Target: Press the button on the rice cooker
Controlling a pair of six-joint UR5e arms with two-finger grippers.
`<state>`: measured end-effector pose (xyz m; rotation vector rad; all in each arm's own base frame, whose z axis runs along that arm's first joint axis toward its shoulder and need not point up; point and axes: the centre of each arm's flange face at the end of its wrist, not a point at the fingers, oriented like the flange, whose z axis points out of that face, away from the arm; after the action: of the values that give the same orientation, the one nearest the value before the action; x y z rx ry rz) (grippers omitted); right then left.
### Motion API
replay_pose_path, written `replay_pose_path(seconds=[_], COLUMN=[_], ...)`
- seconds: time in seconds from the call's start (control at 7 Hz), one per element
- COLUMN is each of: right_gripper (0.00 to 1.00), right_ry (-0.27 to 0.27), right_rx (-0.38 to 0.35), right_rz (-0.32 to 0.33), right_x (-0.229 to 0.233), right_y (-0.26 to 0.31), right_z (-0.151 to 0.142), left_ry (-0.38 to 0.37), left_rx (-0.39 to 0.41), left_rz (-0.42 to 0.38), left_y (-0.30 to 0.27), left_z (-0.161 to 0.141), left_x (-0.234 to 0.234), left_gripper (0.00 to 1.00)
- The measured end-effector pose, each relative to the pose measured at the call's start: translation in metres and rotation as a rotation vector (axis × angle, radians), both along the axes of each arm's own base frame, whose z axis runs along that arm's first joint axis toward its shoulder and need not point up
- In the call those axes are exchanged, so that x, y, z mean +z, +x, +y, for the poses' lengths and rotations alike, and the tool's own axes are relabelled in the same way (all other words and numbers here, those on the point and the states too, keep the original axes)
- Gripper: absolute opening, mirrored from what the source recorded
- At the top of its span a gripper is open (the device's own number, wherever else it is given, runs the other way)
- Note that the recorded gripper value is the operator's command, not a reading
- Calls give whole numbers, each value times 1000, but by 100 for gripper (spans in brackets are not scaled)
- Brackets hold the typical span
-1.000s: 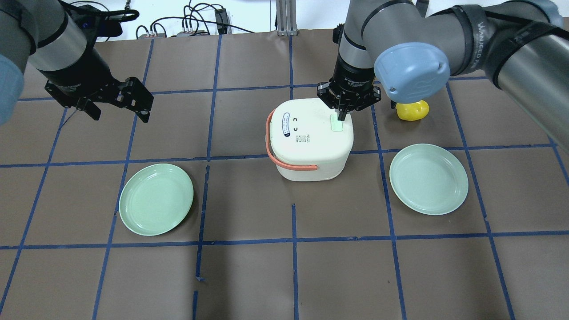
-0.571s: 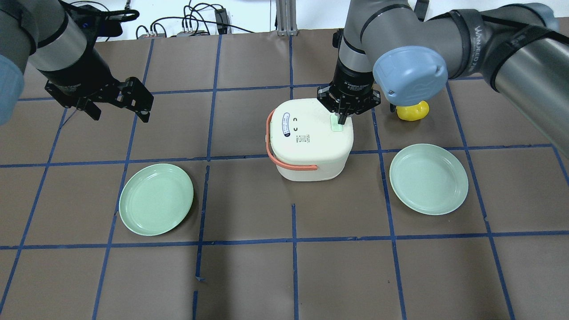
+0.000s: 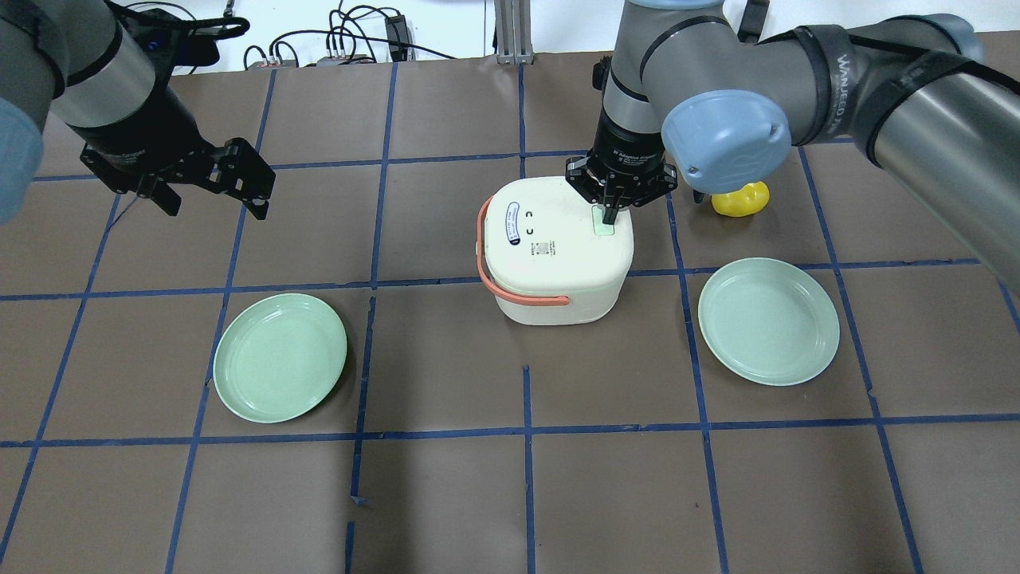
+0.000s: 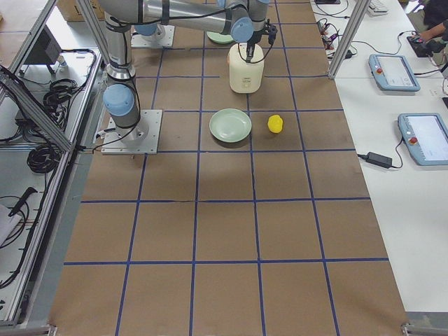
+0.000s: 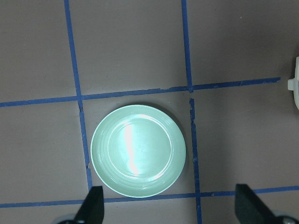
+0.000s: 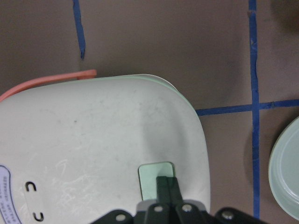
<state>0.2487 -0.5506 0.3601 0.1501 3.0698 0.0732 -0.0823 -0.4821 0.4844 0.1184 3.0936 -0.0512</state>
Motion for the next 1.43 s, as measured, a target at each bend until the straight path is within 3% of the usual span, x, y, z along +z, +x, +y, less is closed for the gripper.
replay_pose_path(seconds=[0.14,0.43,0.71,1.0,1.29,1.43], right_gripper=[11,29,80,92,96,100], right_ry=[0,-7,-39,-78,-70,-60], right_rx=[3,3,2,-10,-9,-10], right_rz=[0,-1,0,11,20,20], right_x=[-1,3,31,111,183,194], right_y=[3,5,2,-18,-49,-57], right_z=[0,1,10,38,59,62], left_ry=[0,0,0,0,0,0], left_rx=[0,0,0,0,0,0], left_rz=[0,0,0,0,0,0], left_y=[0,0,0,0,0,0], left_z=[0,0,0,0,0,0], left_x=[0,0,0,0,0,0], left_gripper=[100,100,100,100,100,100])
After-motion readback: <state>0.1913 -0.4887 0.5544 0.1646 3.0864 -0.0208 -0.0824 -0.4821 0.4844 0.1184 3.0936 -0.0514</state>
